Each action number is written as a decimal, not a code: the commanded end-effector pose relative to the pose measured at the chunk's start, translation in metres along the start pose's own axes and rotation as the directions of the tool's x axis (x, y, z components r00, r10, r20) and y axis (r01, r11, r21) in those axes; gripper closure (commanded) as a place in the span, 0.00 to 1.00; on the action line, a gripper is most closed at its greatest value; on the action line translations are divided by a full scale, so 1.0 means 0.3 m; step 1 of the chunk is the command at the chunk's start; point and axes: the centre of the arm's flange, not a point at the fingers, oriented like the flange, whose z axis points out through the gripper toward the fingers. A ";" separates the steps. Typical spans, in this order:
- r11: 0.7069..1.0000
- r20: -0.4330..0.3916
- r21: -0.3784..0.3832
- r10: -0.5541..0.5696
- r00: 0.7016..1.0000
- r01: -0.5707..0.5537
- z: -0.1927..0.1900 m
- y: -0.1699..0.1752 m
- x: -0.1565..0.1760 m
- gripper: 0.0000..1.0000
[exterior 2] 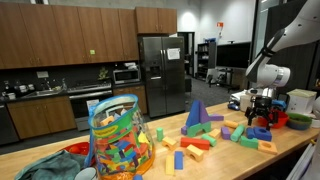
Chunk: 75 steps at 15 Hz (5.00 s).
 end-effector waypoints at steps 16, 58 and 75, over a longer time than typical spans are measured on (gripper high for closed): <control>0.997 -0.007 0.026 -0.073 0.997 0.073 0.045 -0.026 0.028 0.00; 0.999 -0.217 0.039 -0.004 0.976 0.013 0.218 -0.089 0.237 0.00; 0.976 -0.155 -0.108 -0.205 0.967 0.189 0.157 -0.084 0.235 0.00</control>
